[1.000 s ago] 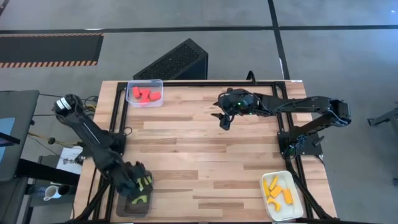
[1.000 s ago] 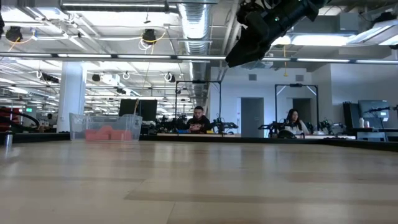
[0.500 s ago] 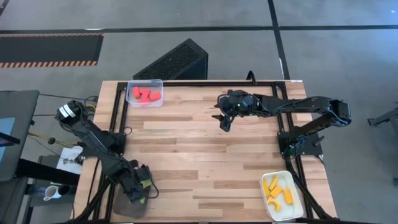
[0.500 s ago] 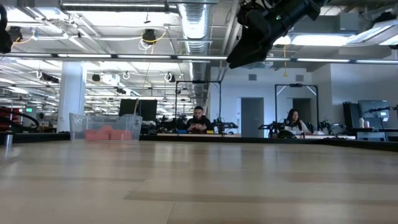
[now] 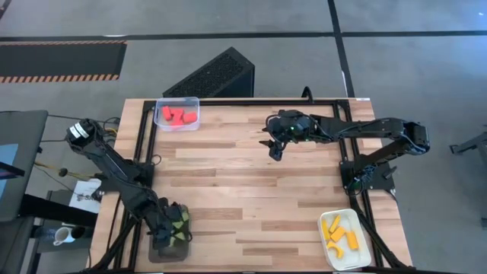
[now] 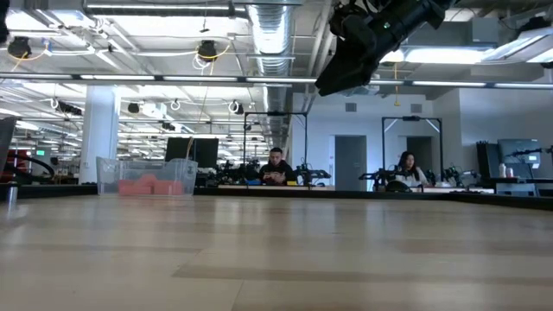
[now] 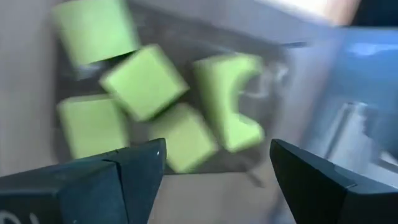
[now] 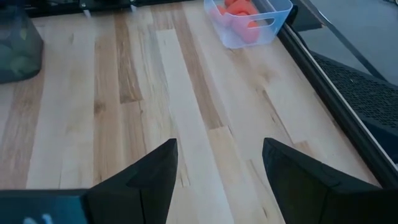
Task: Sort & place blocks by color
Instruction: Return to Home Position
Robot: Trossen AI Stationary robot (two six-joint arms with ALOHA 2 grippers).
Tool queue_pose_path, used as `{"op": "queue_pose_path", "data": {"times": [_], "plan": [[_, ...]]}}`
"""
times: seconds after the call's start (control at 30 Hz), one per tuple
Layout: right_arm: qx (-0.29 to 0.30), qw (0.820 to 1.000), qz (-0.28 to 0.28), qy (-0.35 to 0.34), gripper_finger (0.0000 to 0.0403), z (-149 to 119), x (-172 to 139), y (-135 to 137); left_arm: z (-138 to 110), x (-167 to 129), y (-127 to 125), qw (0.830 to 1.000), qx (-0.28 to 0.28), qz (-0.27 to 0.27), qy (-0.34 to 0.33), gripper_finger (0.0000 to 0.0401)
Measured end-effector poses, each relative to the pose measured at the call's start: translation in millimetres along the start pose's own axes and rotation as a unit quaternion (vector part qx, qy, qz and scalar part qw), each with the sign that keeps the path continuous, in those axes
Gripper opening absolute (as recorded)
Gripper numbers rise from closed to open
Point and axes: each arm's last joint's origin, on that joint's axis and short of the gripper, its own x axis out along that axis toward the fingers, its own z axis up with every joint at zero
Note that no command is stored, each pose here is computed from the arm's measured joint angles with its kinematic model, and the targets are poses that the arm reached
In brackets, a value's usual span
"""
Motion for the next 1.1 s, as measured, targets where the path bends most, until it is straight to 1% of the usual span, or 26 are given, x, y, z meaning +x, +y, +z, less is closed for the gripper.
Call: {"op": "queue_pose_path", "data": {"times": [0.13,0.27,0.33,0.4,0.47,0.6,0.67,0.8,0.93,0.97,1.03,1.1], "plan": [[0.0,1.0,0.0,0.0,0.0255,0,0,0,3,-22,-16,0.999,0.027,-0.043,-0.007,0.0261],[0.0,1.0,0.0,0.002,0.0255,0,0,0,4,-50,-28,0.998,0.052,-0.046,-0.012,0.0247],[0.0,1.0,0.0,0.002,0.0255,0,0,0,7,-68,-34,0.997,0.067,-0.034,-0.033,0.0238],[0.002,1.0,0.0,0.002,0.0255,0,0,0,13,-85,-37,0.994,0.081,-0.003,-0.069,0.0228],[0.009,1.0,0.0,0.0,0.0255,0,-1,0,21,-103,-38,0.989,0.09,0.031,-0.117,0.0218],[0.018,1.0,0.0,-0.004,0.0255,1,-1,0,44,-131,-31,0.969,0.093,0.099,-0.206,0.02],[0.02,1.0,0.0,-0.004,0.0255,1,-1,0,57,-142,-27,0.958,0.104,0.121,-0.24,0.0191],[0.051,0.999,0.0,-0.004,0.0255,1,-1,0,80,-155,-12,0.934,0.136,0.177,-0.28,0.0174],[0.055,0.998,0.002,-0.008,0.0255,2,-1,1,102,-165,3,0.907,0.178,0.23,-0.305,0.0157],[0.063,0.998,0.003,-0.008,0.0255,2,-1,2,107,-168,7,0.9,0.188,0.242,-0.311,0.0153],[0.083,0.996,0.009,-0.013,0.0255,3,-1,5,119,-175,15,0.886,0.204,0.258,-0.327,0.0144],[0.094,0.995,0.029,-0.031,0.0255,6,-1,9,132,-183,23,0.87,0.215,0.27,-0.351,0.0135]]}}
